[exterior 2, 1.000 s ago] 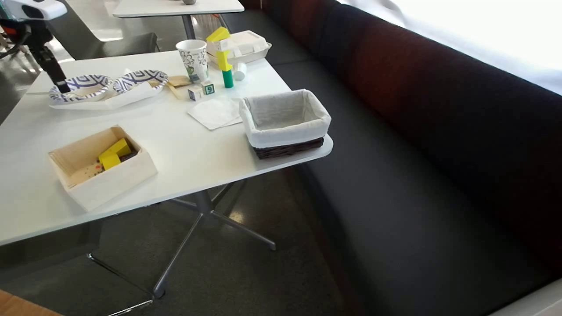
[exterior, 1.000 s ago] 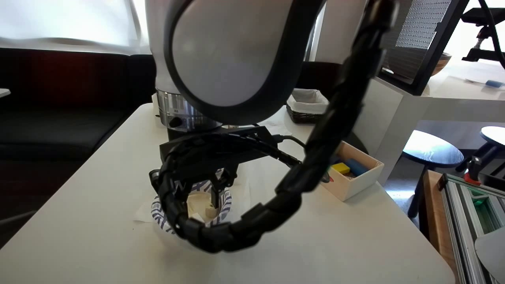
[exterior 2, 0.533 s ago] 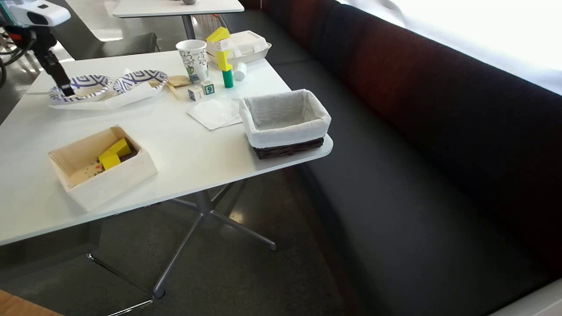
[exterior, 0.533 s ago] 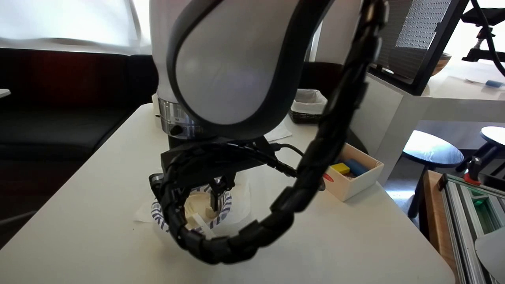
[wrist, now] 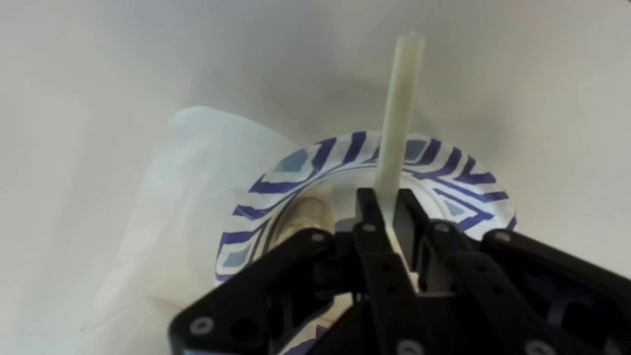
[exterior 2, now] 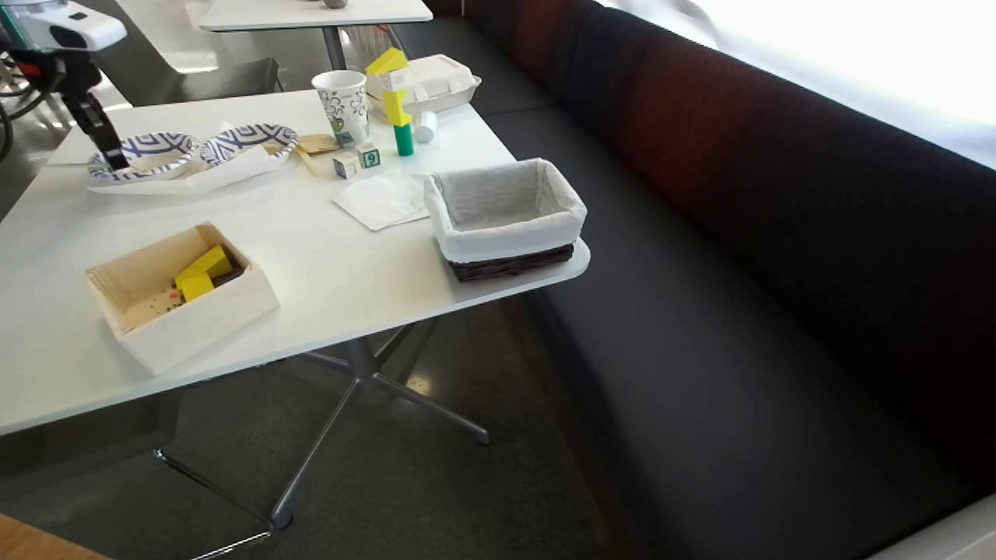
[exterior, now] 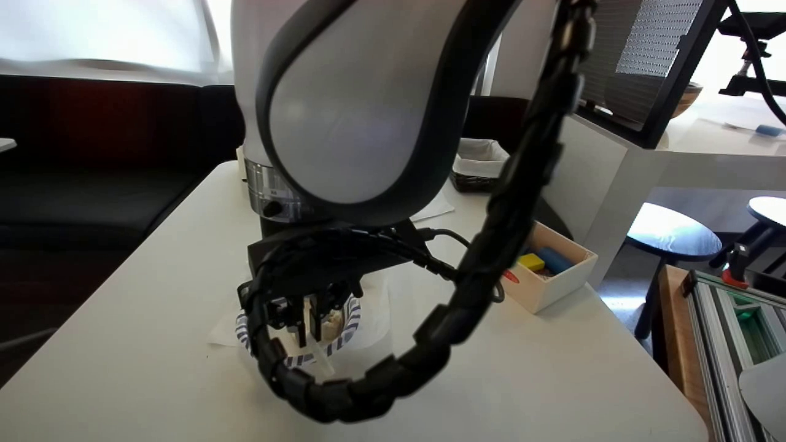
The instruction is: Get the fork and move one white object in the bowl to the right to the one on the left
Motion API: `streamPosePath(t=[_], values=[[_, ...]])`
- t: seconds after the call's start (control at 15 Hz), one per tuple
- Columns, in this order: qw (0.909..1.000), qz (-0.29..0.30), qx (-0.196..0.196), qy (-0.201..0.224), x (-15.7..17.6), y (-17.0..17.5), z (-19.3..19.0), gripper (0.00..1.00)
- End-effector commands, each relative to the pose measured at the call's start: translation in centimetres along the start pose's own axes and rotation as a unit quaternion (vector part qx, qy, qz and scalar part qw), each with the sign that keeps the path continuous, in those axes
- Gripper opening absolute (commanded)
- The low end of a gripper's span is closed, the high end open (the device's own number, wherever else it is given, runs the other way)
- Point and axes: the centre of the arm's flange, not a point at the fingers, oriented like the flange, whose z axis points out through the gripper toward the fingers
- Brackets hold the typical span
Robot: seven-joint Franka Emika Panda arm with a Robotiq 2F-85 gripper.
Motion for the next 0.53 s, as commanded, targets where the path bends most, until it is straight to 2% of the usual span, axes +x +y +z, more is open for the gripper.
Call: streamPosePath(t=[0.0,0.2,0.47], values=[[0.9999,0.003,0.016,0.000,-0.4,-0.4,-0.4,0.01],[0.9994,-0.020,0.030,-0.006,-1.5,-0.7,-3.3,0.03],[0.9997,-0.009,-0.019,-0.016,-2.3,0.9,-8.2,0.03]])
